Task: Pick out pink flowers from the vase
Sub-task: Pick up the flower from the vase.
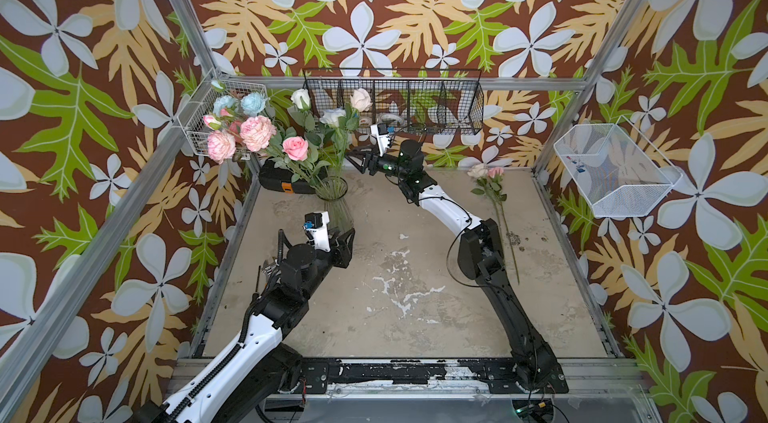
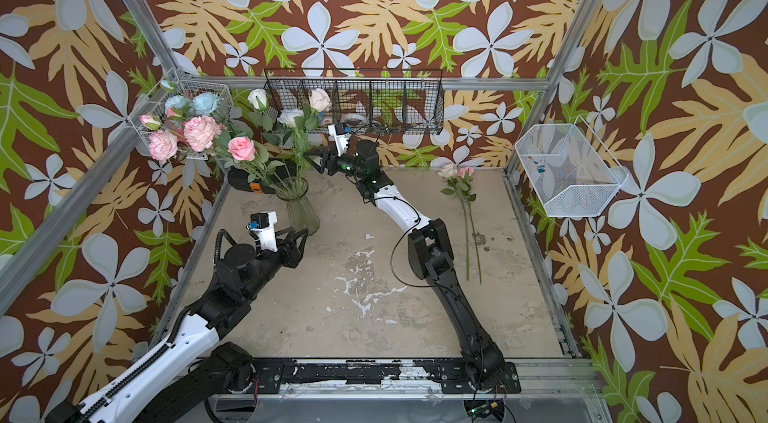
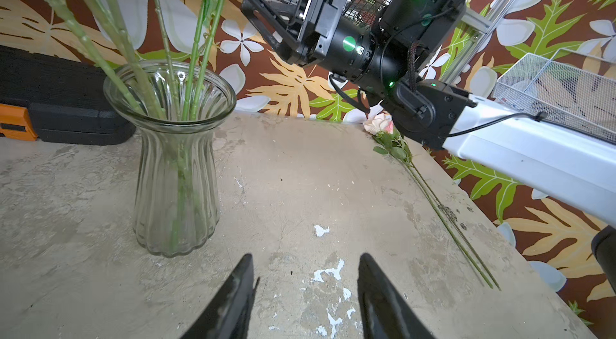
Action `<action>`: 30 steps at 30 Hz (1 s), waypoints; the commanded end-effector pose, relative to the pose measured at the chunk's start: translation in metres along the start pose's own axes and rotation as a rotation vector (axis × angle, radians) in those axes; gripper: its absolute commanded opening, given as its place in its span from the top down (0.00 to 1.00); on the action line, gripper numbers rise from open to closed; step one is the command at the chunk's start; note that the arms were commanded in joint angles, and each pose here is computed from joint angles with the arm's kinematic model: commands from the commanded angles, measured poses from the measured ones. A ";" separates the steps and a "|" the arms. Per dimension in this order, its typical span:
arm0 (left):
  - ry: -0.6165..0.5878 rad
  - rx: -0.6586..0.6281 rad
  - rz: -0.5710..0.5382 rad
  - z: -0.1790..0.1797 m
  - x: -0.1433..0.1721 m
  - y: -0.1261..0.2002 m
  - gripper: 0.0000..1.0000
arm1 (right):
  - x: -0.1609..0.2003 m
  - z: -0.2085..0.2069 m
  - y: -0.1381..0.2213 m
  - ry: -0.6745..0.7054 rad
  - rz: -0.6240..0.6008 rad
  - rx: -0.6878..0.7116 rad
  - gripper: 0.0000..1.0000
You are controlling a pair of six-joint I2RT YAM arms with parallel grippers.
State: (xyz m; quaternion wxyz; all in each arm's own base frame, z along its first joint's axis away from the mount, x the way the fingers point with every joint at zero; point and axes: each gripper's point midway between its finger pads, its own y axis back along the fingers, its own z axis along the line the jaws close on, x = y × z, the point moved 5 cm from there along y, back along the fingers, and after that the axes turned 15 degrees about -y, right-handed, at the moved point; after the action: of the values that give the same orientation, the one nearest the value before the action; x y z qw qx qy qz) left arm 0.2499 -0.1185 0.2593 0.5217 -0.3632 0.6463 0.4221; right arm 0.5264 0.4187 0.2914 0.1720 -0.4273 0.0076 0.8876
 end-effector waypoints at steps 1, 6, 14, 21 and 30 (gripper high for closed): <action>-0.014 -0.019 -0.019 0.002 -0.004 0.002 0.49 | 0.000 0.014 -0.008 0.069 -0.031 -0.047 0.20; -0.018 -0.030 -0.031 0.004 -0.006 0.007 0.49 | 0.010 0.014 -0.019 0.102 -0.049 -0.033 0.15; -0.024 -0.027 -0.036 0.003 -0.009 0.008 0.49 | 0.025 0.000 -0.028 0.141 -0.073 0.016 0.33; -0.026 -0.024 -0.031 0.003 -0.008 0.006 0.49 | 0.026 -0.002 -0.028 0.165 -0.069 0.031 0.76; -0.026 -0.022 -0.030 0.003 -0.007 0.004 0.49 | 0.012 0.016 -0.025 0.225 -0.057 0.022 0.95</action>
State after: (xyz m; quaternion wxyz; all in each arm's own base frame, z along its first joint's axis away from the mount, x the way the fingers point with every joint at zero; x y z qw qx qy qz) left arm 0.2472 -0.1141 0.2622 0.5282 -0.3671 0.6333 0.4303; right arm 0.5177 0.4520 0.2807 0.1971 -0.4997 0.0263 0.8431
